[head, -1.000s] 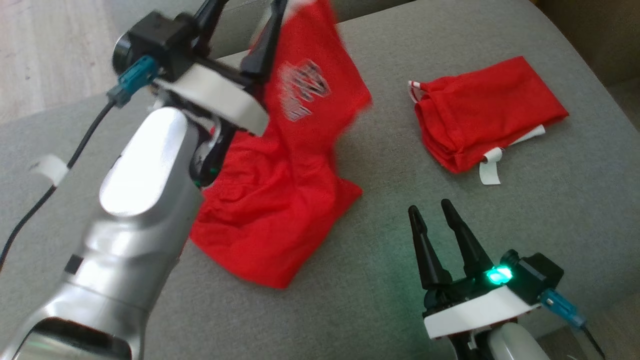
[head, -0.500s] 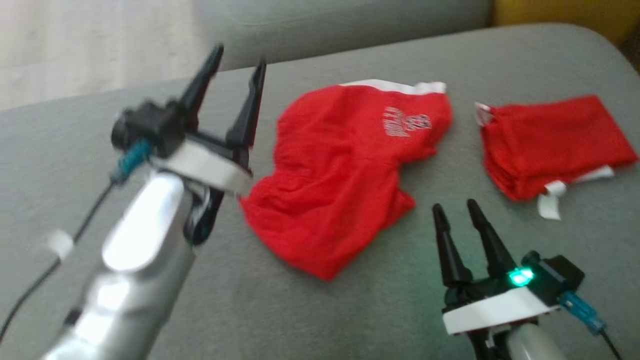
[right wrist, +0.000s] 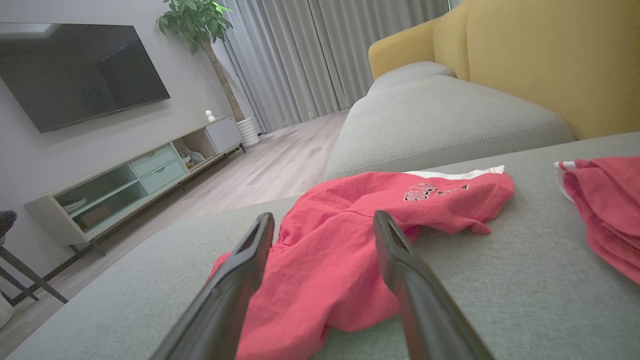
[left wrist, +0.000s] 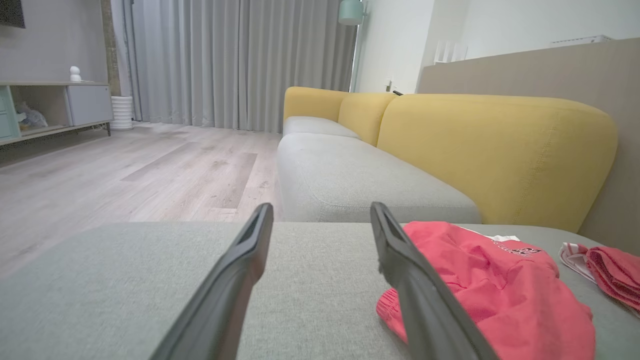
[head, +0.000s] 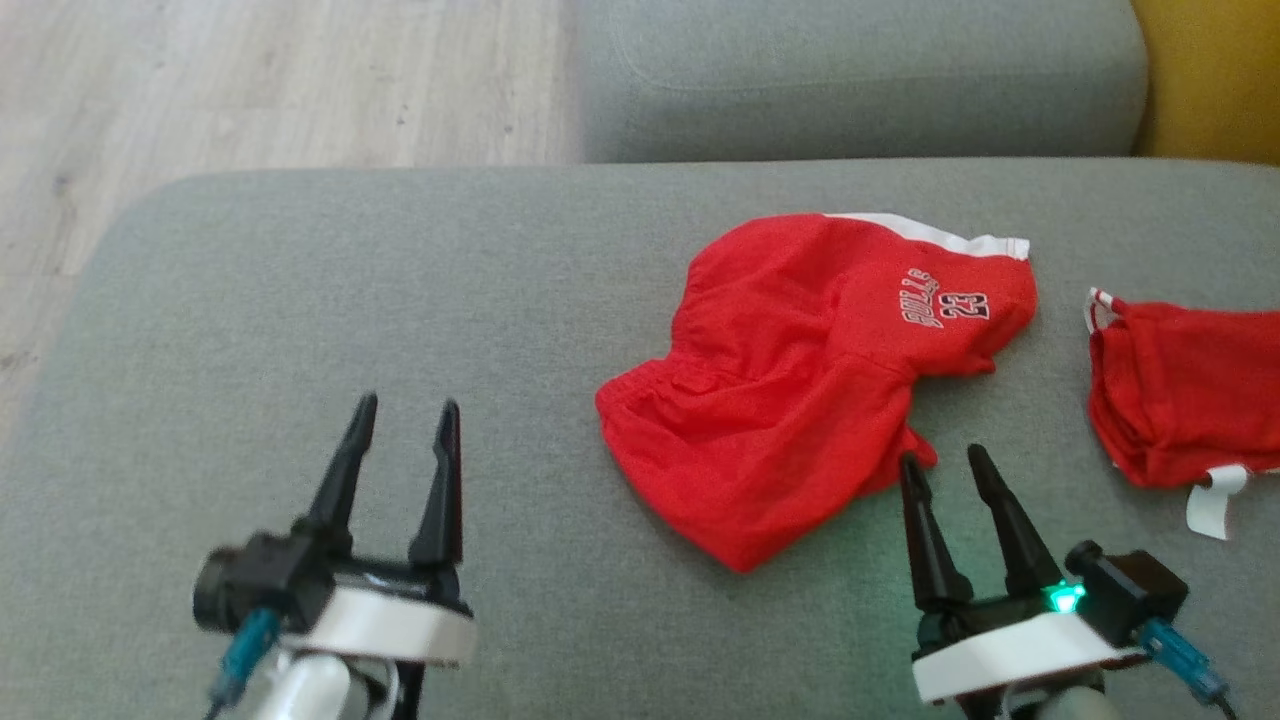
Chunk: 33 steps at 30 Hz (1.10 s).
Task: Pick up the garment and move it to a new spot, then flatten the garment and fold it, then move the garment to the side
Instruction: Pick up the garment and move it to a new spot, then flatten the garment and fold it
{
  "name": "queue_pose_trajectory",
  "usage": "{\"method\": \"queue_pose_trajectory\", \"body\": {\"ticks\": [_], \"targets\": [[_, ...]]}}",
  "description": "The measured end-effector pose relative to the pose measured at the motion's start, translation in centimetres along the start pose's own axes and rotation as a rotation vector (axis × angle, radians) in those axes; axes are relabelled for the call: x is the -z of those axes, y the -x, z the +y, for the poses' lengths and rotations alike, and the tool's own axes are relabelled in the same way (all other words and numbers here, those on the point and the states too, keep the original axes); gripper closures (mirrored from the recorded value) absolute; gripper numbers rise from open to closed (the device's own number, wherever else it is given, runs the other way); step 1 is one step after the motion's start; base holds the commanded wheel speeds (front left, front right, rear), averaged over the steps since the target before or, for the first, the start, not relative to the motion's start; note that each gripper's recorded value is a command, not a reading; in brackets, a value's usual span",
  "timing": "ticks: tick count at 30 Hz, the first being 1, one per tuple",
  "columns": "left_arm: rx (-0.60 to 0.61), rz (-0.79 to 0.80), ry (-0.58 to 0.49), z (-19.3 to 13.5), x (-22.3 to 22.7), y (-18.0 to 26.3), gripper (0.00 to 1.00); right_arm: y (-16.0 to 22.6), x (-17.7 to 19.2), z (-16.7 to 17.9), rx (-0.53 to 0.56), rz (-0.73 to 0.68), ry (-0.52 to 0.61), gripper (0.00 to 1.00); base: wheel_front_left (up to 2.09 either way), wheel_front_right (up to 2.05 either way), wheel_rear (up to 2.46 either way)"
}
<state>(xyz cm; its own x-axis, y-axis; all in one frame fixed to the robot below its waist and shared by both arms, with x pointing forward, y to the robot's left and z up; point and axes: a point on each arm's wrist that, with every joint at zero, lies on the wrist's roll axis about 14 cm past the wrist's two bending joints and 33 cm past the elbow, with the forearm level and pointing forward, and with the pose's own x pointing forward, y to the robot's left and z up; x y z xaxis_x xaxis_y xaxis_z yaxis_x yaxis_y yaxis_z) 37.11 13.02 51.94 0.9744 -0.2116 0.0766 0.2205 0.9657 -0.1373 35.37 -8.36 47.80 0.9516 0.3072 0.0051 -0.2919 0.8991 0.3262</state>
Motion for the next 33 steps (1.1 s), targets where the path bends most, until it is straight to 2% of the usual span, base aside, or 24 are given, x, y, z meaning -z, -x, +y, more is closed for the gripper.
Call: {"method": "queue_pose_trajectory", "body": {"ticks": [4,10,13,17,28,29,30,33], "targets": [[-0.041,-0.006,0.049,-0.1,0.2,1.7,0.00,0.2,0.2,-0.3,0.009,0.006,0.002,0.00,0.00,0.00,0.00],[-0.016,-0.017,0.038,-1.0,0.0,1.3,0.00,0.0,0.1,-2.4,0.064,0.010,0.038,0.00,0.00,0.00,0.00],[-0.010,-0.015,0.042,-1.2,0.2,1.0,0.00,0.1,2.5,-4.3,0.108,0.104,0.086,0.00,0.00,0.00,0.00],[-0.038,-0.032,0.037,-0.1,-0.4,0.4,0.00,-0.7,5.7,-5.0,0.100,0.270,0.160,0.00,0.00,0.00,0.00],[-0.080,-0.011,0.048,1.1,0.5,-0.1,0.00,-4.2,9.7,-5.0,0.039,0.472,0.266,0.00,0.00,0.00,0.00],[-0.084,-0.012,0.047,1.3,0.5,-0.2,0.00,-4.6,9.7,-4.9,0.034,0.473,0.269,0.60,0.00,0.00,0.00],[-0.083,-0.012,0.048,1.4,0.5,-0.2,0.00,-4.9,9.6,-4.8,0.029,0.469,0.273,1.00,0.00,0.00,0.00],[-0.089,-0.012,0.046,1.6,0.5,-0.2,0.00,-5.2,8.8,-4.9,0.033,0.427,0.278,1.00,0.00,0.00,0.00]]}}
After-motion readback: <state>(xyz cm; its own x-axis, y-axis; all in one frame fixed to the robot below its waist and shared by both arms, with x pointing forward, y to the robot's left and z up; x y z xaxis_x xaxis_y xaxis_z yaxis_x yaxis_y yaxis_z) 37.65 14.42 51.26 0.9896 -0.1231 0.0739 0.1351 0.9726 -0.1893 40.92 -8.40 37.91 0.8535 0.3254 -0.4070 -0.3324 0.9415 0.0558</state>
